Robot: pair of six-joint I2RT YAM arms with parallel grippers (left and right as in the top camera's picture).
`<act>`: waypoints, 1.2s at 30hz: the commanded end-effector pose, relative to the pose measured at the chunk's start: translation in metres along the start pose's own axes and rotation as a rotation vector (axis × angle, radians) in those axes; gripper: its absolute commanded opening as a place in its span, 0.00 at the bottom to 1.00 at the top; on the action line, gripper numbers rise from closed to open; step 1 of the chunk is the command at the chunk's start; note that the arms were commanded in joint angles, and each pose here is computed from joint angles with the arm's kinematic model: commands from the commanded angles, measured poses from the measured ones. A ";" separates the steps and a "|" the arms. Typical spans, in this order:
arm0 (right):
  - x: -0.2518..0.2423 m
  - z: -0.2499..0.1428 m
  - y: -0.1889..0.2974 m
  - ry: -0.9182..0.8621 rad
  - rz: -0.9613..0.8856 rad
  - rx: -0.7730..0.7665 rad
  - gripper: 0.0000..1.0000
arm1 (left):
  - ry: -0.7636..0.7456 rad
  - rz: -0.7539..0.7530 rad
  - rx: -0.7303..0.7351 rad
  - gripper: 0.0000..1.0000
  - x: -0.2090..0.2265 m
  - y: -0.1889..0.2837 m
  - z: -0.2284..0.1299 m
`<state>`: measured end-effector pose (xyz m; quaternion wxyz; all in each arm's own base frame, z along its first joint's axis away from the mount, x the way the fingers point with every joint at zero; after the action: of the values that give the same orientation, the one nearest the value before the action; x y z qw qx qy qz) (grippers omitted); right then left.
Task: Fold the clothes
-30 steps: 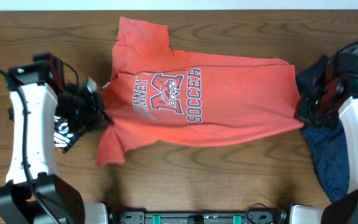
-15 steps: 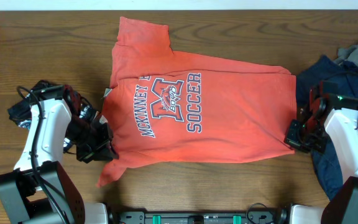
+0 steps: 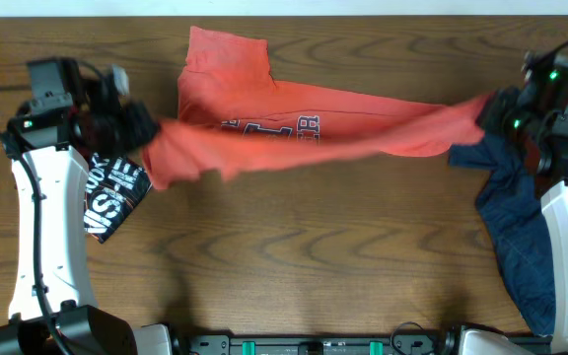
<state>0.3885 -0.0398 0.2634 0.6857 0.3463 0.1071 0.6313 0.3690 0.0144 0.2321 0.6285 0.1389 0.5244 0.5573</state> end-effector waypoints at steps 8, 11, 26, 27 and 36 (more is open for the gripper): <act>0.041 0.148 0.004 0.023 0.153 -0.664 0.01 | 0.018 -0.318 -0.790 0.06 -0.074 0.079 0.171; 0.037 0.175 0.005 -0.019 0.113 -0.730 0.01 | 0.059 -0.421 -0.872 0.06 -0.092 0.099 0.197; 0.033 0.233 -0.010 0.075 0.006 -0.611 0.01 | -0.068 -0.229 -0.691 0.06 -0.090 0.081 0.220; 0.032 0.228 -0.013 0.081 -0.001 -0.586 0.01 | -0.061 -0.210 -0.658 0.06 -0.086 0.076 0.214; -0.004 0.096 -0.047 0.046 -0.143 0.033 0.01 | 0.109 -0.030 -0.108 0.06 -0.039 0.023 0.101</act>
<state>0.4919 -0.0641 0.3205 0.7132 0.3165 0.1221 0.6134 0.4563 0.0266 0.3156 0.6182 0.0380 0.5252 0.5836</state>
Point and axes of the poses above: each gripper's point midway between its finger pads, its own y axis back along the fingers, its own x axis along the line the jaws close on, z = x × y, the point moved 2 cm from there along y, back along the fingers, and after that the axes turned 1 degree about y, right-handed, at the moved point
